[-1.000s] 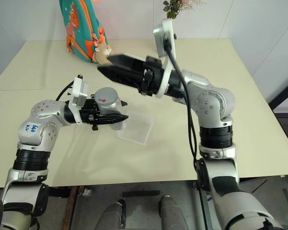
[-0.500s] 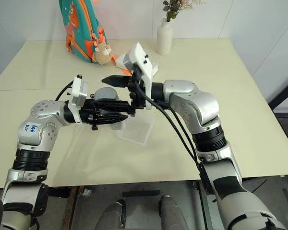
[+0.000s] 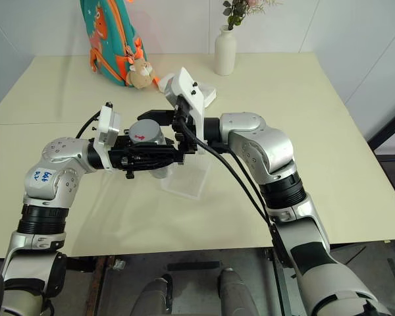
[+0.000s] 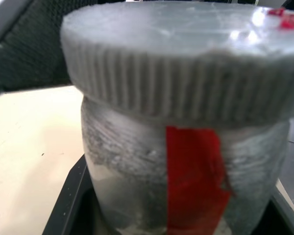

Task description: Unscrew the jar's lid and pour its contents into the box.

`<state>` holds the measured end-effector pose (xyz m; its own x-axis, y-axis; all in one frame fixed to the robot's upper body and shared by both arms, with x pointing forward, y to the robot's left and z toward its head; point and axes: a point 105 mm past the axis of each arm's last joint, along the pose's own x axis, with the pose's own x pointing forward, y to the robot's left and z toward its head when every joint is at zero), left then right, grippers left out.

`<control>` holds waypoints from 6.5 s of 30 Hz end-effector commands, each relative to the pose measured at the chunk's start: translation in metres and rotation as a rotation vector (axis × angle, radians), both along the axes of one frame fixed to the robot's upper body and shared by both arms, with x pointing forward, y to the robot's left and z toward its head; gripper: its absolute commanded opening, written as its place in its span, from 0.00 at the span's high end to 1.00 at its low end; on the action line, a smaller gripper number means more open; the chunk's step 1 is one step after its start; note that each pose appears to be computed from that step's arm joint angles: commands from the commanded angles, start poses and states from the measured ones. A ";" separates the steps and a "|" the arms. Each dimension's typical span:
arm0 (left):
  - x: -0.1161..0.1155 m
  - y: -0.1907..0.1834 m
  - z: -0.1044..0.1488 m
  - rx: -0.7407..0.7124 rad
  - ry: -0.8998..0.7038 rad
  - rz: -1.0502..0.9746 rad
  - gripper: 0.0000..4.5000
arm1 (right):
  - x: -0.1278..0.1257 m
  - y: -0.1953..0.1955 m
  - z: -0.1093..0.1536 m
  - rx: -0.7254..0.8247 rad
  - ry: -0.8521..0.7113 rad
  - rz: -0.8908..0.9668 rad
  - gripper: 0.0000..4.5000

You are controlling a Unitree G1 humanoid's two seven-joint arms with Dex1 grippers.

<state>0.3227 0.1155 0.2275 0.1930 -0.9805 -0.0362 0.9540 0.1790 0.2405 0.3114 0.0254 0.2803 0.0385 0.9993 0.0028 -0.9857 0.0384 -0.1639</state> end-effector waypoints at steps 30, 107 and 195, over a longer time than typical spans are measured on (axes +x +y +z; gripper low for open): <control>-0.006 0.007 0.012 -0.023 -0.049 0.010 0.56 | 0.016 -0.056 0.045 0.330 0.041 -0.208 0.32; 0.060 -0.050 0.048 0.438 -2.427 0.303 0.56 | -0.032 -0.164 -0.050 -0.032 -0.140 -0.592 0.02; -0.065 0.146 -0.002 0.178 -0.230 0.592 0.00 | -0.004 -0.196 -0.060 -0.239 -0.201 -0.362 0.00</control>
<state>0.2598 0.2619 0.2171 0.7167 -0.6897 -0.1029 0.6440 0.5981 0.4770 0.3083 -0.1682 0.2076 0.3962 0.8930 -0.2134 -0.8842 0.3084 -0.3508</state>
